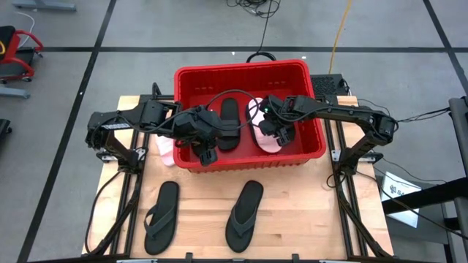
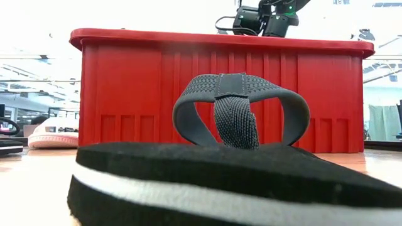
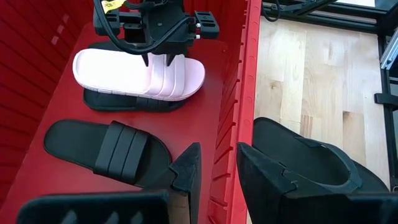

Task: Pick and place slides into bin
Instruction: Put the pink slipper into the red organizer bin

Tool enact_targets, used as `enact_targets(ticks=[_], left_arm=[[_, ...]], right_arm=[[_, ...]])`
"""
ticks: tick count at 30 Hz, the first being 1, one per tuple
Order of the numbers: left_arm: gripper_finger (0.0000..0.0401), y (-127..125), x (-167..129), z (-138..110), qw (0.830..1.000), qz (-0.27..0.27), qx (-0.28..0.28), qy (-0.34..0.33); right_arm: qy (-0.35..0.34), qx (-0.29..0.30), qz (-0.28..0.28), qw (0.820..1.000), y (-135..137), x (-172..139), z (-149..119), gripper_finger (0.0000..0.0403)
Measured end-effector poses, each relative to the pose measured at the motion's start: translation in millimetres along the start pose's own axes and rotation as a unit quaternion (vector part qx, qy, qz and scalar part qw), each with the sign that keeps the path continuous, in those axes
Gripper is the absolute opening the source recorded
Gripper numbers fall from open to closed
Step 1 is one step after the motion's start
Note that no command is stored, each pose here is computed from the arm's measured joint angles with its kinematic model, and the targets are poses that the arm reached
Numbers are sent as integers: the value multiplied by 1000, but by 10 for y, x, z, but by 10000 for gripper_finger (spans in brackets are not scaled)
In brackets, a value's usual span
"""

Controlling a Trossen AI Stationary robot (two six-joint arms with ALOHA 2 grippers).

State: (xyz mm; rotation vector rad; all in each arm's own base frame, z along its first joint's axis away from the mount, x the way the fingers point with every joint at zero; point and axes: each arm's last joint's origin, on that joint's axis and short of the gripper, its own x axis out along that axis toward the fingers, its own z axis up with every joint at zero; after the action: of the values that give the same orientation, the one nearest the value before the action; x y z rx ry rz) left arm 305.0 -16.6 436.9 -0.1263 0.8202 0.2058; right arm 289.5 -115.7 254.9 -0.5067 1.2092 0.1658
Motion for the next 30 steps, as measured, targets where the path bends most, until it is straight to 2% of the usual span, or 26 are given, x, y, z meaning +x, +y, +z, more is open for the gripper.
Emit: enact_targets(ticks=[6, 16, 24, 30], left_arm=[[97, 0, 0, 0, 1000, 0, -1, 0], [97, 2, 0, -7, 1000, 1, -1, 4], [97, 38, -78, -87, 999, 12, -30, 31], [97, 162, -412, -197, 995, 65, -81, 9]], right_arm=[[-8, 0, -13, 1000, -20, -11, 16, 183], [-36, 4, -40, 999, 3, -198, 38, 177], [-90, 15, -81, 993, 126, -607, 59, 178], [-144, 46, -115, 982, 234, -959, 29, 178]])
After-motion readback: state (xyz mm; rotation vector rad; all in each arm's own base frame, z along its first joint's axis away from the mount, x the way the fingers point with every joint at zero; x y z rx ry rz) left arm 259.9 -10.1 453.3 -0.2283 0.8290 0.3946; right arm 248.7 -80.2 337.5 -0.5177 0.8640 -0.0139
